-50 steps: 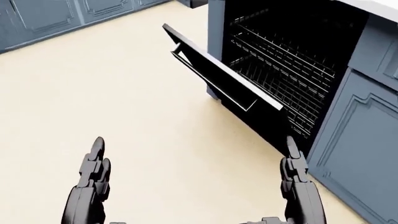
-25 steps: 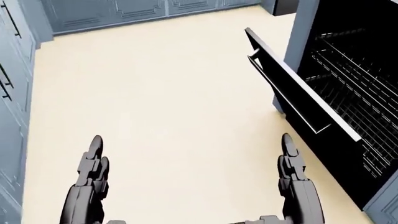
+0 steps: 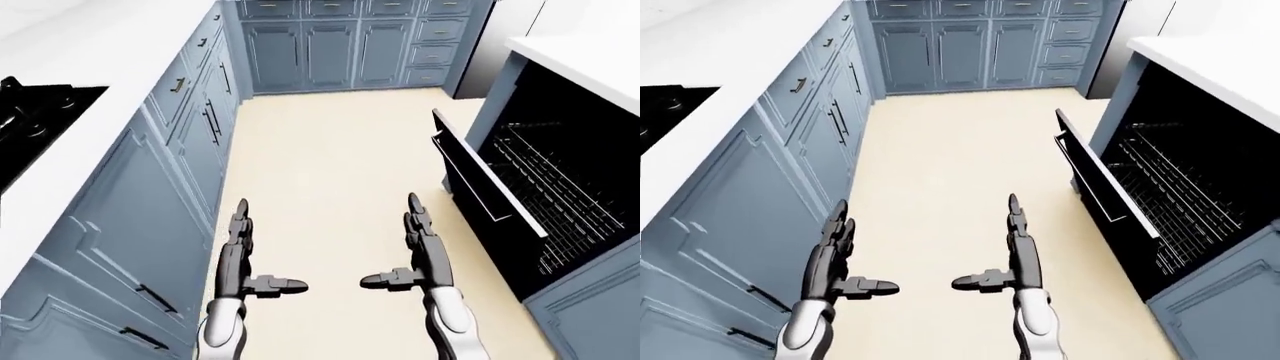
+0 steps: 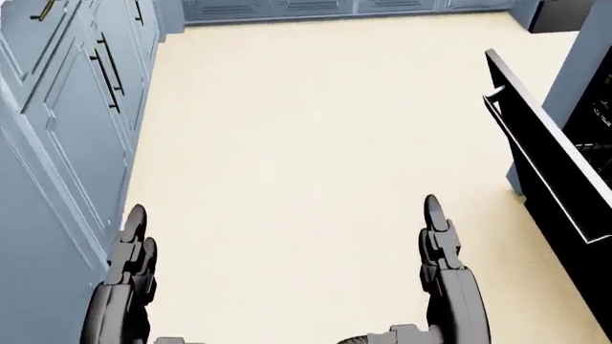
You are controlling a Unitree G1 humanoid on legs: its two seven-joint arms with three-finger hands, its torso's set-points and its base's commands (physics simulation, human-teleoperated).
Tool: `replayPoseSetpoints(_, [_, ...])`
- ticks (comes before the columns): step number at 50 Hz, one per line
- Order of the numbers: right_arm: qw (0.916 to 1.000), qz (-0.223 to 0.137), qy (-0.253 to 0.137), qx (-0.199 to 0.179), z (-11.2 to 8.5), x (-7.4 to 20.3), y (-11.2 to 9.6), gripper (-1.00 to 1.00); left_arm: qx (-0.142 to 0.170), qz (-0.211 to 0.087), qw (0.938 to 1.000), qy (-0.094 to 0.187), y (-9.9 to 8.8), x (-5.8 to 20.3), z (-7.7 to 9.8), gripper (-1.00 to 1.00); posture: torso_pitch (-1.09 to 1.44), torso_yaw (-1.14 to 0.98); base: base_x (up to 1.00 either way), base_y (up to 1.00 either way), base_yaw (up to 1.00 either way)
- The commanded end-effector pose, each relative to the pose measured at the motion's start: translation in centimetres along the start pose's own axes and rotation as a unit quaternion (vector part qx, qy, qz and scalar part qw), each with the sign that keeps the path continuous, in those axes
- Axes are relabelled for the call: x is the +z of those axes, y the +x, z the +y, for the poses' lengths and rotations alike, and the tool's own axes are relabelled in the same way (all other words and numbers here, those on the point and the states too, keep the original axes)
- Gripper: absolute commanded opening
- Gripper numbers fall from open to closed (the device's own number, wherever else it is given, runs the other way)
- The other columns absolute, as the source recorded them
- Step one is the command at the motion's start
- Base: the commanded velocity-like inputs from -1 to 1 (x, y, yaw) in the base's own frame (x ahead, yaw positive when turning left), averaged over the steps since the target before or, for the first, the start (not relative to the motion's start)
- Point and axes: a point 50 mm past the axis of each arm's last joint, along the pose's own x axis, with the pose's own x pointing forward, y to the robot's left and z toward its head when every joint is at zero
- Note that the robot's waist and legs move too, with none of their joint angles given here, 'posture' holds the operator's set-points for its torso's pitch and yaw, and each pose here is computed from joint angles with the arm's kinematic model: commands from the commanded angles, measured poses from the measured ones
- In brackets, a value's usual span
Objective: Close the dishwasher door
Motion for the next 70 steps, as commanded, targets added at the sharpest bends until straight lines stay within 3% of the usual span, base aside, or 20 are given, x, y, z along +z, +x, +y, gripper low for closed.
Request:
replayPoseSetpoints(1, [0.9996, -0.027, -0.003, -0.006, -0.35, 1.01, 0.12, 1.0, -0.007, -0.038, 0.9993, -0.001, 0.33, 1.43, -0.33, 1.0, 0.0, 0.0, 0.0, 0.0, 0.0])
replayPoseSetpoints(70, [0.9996, -0.026, -0.001, -0.007, -0.27, 1.43, -0.11, 1.0, -0.009, -0.04, 0.9991, -0.001, 0.18, 1.64, -0.4, 1.0, 0.0, 0.0, 0.0, -0.17, 0.0])
